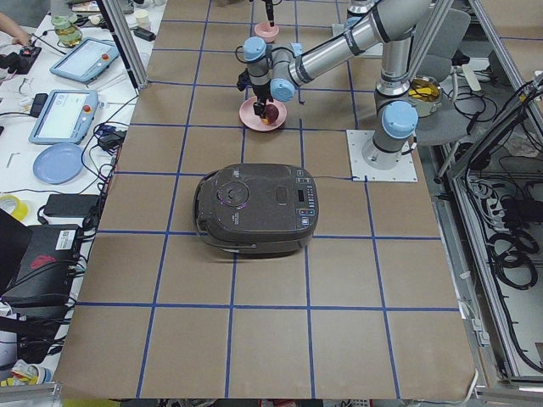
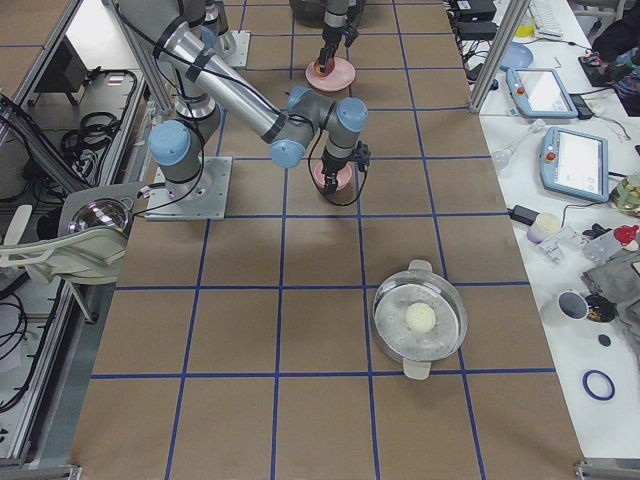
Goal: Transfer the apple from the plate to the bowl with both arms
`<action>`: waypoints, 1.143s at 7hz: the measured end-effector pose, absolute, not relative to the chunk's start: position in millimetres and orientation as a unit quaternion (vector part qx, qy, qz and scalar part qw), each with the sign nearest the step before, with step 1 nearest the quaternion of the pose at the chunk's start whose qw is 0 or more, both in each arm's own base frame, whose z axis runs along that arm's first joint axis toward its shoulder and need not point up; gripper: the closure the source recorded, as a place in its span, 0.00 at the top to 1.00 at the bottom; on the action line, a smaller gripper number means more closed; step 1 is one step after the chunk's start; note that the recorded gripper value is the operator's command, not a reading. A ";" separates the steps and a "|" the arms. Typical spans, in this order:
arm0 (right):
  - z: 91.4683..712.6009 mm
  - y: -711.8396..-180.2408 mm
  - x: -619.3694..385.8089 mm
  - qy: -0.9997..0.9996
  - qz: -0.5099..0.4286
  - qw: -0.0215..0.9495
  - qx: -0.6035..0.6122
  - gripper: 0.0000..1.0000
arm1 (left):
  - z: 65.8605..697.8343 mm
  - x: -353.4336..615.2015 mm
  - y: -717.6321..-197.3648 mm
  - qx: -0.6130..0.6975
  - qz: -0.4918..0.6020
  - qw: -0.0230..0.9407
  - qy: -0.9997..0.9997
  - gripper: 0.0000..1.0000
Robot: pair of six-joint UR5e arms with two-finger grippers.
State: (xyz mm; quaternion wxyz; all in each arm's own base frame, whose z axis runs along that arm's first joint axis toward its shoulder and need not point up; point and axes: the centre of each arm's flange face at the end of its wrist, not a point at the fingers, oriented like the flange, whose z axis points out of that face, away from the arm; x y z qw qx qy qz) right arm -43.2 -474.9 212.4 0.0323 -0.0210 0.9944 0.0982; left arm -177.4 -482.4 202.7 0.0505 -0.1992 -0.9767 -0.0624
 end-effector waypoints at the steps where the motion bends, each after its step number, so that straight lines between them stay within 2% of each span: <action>1: 206.6 -473.9 -43.3 0.994 0.099 0.033 -0.024 0.00 | 200.3 -176.9 -482.2 -0.201 -0.056 0.047 -0.977 0.42; 2: 205.7 -474.9 -43.8 0.994 0.097 0.033 -0.027 0.00 | 200.2 -176.7 -483.0 -0.202 -0.050 0.044 -0.977 0.28; 4: 211.6 -480.7 -45.1 0.995 0.087 0.031 -0.026 0.00 | 205.4 -176.9 -483.8 -0.202 -0.040 0.043 -0.978 0.20; 6: 226.8 -495.7 -27.9 0.996 0.061 0.056 -0.018 0.00 | 228.1 -181.9 -488.0 -0.190 -0.013 0.040 -0.981 0.19; 8: 232.7 -501.4 58.6 0.996 0.053 0.067 -0.018 0.00 | 261.2 -192.5 -496.4 -0.128 0.021 0.045 -0.991 0.17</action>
